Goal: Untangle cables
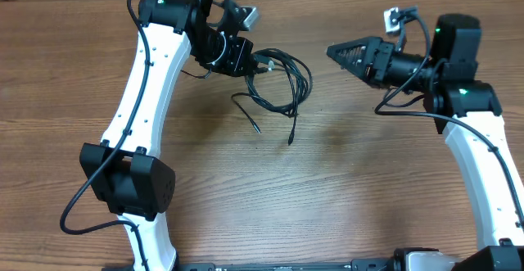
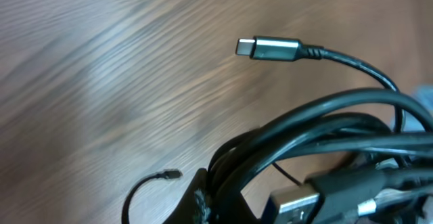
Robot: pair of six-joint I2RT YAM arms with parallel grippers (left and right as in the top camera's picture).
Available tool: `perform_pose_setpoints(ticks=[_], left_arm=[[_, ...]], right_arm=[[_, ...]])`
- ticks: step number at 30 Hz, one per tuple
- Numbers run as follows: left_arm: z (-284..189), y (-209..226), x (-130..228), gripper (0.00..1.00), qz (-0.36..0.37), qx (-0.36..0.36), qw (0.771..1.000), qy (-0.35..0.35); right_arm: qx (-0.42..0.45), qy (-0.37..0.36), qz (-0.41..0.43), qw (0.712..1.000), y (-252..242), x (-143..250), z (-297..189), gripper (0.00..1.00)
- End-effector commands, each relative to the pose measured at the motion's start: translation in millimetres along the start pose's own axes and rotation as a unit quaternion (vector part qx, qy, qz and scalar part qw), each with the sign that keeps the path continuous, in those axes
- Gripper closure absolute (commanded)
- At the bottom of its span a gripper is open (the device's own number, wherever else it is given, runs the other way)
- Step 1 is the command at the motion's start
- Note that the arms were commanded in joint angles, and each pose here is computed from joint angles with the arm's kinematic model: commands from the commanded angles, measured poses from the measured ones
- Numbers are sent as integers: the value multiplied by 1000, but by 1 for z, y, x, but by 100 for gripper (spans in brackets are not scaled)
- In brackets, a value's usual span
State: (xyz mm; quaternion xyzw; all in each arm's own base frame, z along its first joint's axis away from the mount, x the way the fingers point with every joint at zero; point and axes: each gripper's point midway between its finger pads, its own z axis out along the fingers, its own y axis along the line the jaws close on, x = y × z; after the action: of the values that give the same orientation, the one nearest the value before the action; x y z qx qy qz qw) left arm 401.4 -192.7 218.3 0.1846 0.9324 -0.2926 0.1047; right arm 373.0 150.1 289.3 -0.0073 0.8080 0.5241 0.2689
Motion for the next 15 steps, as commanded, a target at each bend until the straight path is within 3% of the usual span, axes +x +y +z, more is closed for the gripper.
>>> perform_pose_setpoints(ticks=[1, 6, 10, 15], left_arm=[[-6, 32, 5, 96, -171, -107, 979, -9], [-2, 45, 10, 96, -298, -180, 937, -32], [8, 28, 9, 96, -328, -174, 928, -37], [22, 3, 12, 96, -370, -162, 914, -34]], right_arm=[[126, -29, -23, 991, -21, 2, 17, 16], [123, -26, 8, 992, -3, 16, 42, 25], [147, -55, 104, 982, -4, 20, 54, 25], [139, -47, 164, 975, -9, 28, 88, 24]])
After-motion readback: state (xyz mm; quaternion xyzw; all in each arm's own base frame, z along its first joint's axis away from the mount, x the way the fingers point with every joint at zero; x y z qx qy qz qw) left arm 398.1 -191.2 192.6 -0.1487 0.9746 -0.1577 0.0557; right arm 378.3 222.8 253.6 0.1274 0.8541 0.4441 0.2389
